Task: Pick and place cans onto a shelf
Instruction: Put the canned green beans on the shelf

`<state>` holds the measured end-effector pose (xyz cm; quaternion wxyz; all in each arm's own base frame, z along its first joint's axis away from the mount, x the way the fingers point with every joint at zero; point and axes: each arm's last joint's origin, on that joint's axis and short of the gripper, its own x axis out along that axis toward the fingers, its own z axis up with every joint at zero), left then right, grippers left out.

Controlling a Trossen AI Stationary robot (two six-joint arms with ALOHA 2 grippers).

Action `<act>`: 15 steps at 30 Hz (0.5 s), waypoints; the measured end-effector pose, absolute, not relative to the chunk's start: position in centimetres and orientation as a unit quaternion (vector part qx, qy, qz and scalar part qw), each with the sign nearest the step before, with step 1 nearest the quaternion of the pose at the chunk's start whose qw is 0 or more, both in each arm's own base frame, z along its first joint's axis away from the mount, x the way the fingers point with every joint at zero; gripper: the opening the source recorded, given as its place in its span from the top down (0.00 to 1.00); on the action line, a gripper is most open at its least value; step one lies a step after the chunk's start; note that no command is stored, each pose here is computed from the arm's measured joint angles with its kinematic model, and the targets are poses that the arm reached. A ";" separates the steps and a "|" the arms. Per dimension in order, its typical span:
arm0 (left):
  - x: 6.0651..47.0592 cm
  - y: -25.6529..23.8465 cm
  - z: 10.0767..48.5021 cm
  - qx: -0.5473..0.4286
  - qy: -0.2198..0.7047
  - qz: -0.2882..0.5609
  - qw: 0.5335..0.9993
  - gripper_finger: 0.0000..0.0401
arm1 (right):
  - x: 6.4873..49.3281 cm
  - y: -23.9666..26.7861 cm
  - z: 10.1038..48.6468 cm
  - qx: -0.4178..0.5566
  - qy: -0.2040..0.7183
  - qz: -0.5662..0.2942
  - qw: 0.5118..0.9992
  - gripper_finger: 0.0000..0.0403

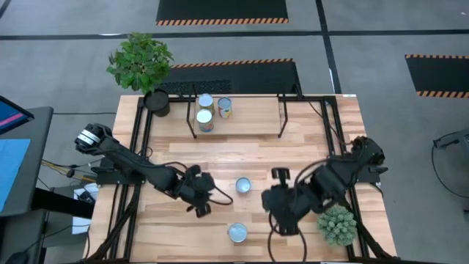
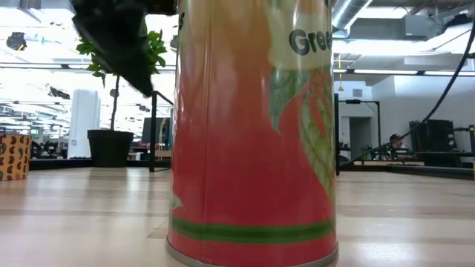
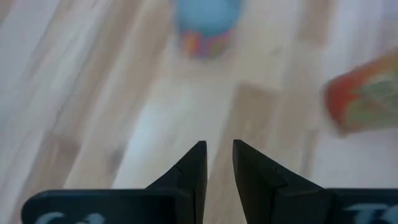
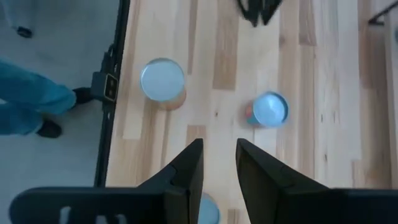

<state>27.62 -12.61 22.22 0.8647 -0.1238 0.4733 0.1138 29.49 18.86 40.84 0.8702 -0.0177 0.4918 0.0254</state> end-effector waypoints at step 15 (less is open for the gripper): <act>21.4 -19.7 22.3 -0.138 0.535 0.056 0.832 0.84 | 33.5 22.3 33.7 0.039 0.403 0.049 0.913 0.71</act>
